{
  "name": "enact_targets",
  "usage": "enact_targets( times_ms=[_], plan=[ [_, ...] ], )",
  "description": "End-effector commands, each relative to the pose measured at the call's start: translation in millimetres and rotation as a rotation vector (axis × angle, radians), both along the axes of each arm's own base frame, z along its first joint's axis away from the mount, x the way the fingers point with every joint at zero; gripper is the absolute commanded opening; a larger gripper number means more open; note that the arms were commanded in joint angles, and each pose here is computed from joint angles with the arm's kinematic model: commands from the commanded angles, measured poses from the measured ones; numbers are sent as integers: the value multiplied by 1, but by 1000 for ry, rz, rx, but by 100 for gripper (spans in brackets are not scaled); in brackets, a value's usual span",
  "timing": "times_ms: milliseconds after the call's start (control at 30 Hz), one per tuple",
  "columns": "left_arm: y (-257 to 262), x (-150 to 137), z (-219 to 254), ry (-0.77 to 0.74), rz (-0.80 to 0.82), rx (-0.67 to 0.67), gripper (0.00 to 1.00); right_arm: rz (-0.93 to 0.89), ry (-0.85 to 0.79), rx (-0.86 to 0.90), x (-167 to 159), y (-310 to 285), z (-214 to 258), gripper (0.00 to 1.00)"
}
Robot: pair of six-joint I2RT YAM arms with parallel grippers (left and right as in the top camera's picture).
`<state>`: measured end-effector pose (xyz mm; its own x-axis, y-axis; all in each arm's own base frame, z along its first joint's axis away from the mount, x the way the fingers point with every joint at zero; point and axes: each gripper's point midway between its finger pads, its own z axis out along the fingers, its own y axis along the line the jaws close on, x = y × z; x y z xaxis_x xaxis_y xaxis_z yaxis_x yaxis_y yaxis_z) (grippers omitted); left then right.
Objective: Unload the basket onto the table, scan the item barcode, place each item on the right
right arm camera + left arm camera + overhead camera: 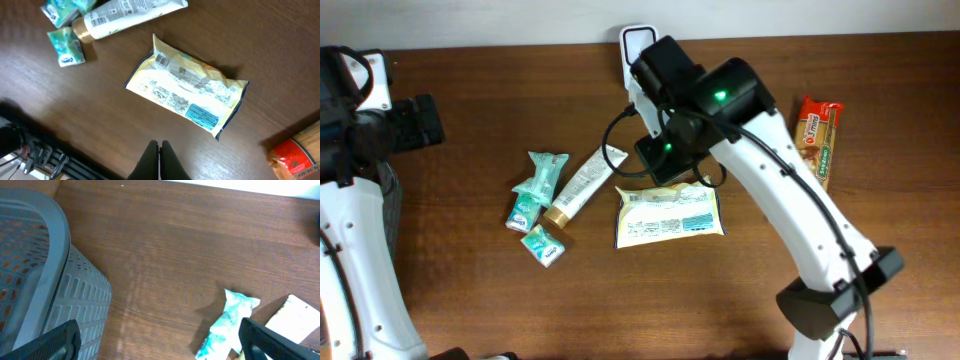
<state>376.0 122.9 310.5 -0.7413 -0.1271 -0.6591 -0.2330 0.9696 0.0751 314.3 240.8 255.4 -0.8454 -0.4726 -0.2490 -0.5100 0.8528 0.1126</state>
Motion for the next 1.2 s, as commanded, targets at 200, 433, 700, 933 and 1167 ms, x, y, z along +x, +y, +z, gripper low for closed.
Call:
enact_targets(
  times_ms=[200, 433, 700, 933, 1167],
  plan=[
    [1, -1, 3, -8, 12, -2, 99, -175, 270, -162, 28, 18, -141, 9],
    [1, -2, 3, -5, 12, -3, 99, -226, 421, -208, 30, 31, -232, 17],
    [1, -2, 3, -5, 12, -3, 99, -203, 514, -171, 22, 35, -262, 60],
    [1, -2, 2, -5, 12, -3, 99, -98, 383, -30, 65, 18, -174, 65],
    [1, -2, 3, -5, 12, -3, 99, -257, 379, 58, 102, -81, -132, 99]
  ],
)
